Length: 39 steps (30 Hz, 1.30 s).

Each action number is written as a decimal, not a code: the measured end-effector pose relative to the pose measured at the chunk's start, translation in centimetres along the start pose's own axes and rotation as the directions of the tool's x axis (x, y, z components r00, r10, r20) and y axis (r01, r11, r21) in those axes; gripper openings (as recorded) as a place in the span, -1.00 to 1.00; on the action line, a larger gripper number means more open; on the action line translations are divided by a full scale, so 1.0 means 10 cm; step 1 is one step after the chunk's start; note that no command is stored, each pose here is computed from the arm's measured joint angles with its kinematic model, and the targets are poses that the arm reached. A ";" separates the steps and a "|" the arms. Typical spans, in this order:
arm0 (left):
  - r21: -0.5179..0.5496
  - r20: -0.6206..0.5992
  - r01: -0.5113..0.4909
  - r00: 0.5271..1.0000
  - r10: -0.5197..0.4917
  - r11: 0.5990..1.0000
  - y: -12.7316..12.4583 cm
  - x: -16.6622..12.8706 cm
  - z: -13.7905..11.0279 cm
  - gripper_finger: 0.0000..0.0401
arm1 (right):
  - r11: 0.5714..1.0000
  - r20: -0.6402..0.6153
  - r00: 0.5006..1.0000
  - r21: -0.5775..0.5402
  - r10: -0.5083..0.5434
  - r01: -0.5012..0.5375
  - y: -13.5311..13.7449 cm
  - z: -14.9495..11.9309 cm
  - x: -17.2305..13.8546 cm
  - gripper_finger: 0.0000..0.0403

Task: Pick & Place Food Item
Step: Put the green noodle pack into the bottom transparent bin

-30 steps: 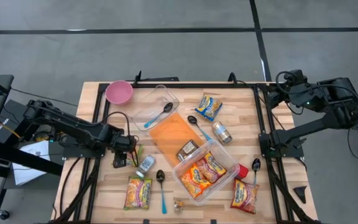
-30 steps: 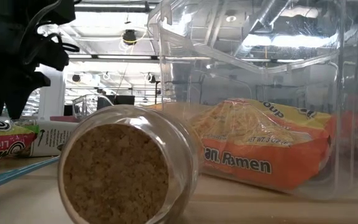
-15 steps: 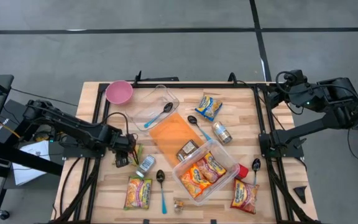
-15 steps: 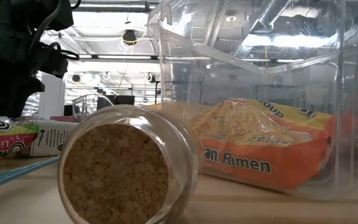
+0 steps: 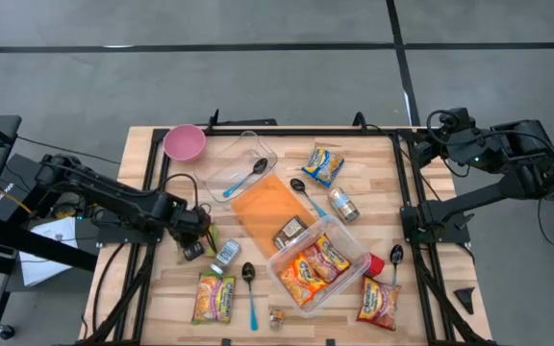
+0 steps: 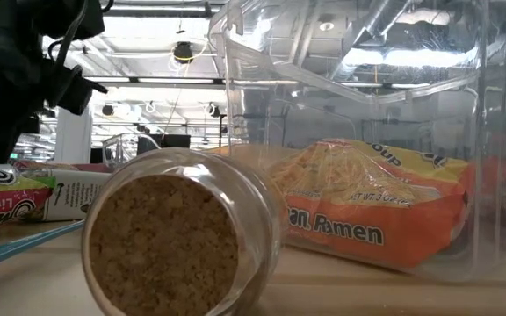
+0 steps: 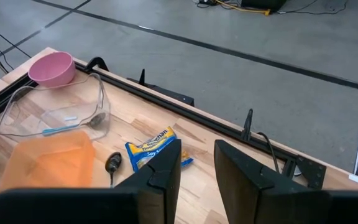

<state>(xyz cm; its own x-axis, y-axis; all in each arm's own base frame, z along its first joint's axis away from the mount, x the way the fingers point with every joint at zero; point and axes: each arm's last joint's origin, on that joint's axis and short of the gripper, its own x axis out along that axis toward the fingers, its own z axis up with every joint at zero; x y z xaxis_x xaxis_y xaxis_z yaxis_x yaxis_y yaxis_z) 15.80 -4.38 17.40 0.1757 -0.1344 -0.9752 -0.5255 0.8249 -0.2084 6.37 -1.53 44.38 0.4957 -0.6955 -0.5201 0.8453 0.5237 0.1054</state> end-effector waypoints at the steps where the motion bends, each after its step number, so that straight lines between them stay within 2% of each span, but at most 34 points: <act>1: -0.027 0.013 0.015 1.000 -0.015 1.000 -0.01 -0.03 0.00 -0.99 | 1.000 -0.002 1.000 0.002 0.001 -0.001 0.00 0.00 0.00 -0.54; 5: -0.152 0.079 0.102 0.993 -0.091 0.983 -0.04 -0.21 0.00 -0.99 | 1.000 -0.010 1.000 0.003 0.008 -0.008 0.00 0.00 0.00 -0.54; 8: -0.245 0.141 0.194 0.977 -0.163 0.950 -0.06 -0.35 -0.03 -1.00 | 1.000 -0.014 1.000 0.000 0.006 -0.006 0.02 0.00 0.01 -0.54; 13: -0.393 0.278 0.322 0.935 -0.222 0.861 -0.08 -0.57 -0.14 -1.00 | 1.000 -0.019 1.000 -0.006 0.003 -0.003 0.05 0.00 0.02 -0.54; 17: -0.462 0.413 0.446 0.873 -0.258 0.767 -0.16 -0.69 -0.24 -1.00 | 1.000 -0.019 1.000 -0.006 0.004 -0.004 0.04 0.00 0.02 -0.54; 22: -0.472 0.597 0.612 0.752 -0.281 0.635 -0.34 -0.74 -0.30 -1.00 | 1.000 -0.023 1.000 -0.013 0.008 -0.008 0.05 0.00 0.02 -0.54; 26: -0.457 0.717 0.714 0.649 -0.256 0.531 -0.49 -0.73 -0.25 -1.00 | 1.000 -0.027 1.000 -0.011 0.013 -0.013 0.04 0.00 0.02 -0.54; 28: -0.429 0.784 0.770 0.577 -0.229 0.472 -0.57 -0.73 -0.19 -1.00 | 1.000 -0.028 1.000 -0.017 0.012 -0.012 0.05 0.00 0.02 -0.54; 30: -0.379 0.860 0.836 0.477 -0.182 0.397 -0.66 -0.75 -0.11 -1.00 | 0.999 -0.034 0.999 -0.044 0.012 -0.013 0.06 0.00 0.03 -0.54; 34: -0.271 0.958 0.923 0.287 -0.019 0.273 -0.77 -0.75 0.12 -1.00 | 0.998 -0.049 0.999 -0.061 0.023 -0.026 0.13 0.00 0.06 -0.54; 37: -0.196 0.981 0.952 0.186 0.063 0.236 -0.81 -0.75 0.34 -1.00 | 0.997 -0.050 0.997 -0.051 0.052 -0.054 0.19 0.02 0.08 -0.54; 39: -0.168 0.984 0.957 0.151 0.090 0.236 -0.81 -0.73 0.51 -1.00 | 0.995 -0.045 0.996 -0.049 0.081 -0.083 0.25 0.04 0.10 -0.54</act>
<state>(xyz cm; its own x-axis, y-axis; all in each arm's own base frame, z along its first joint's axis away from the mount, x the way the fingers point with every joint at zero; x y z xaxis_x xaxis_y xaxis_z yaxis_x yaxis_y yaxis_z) 23.01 -7.23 26.58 0.7988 0.5944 -0.0926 -0.0956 -0.0266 -0.9951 9.06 -1.09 44.51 0.5528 -0.6281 -0.5476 0.7906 0.6030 0.1065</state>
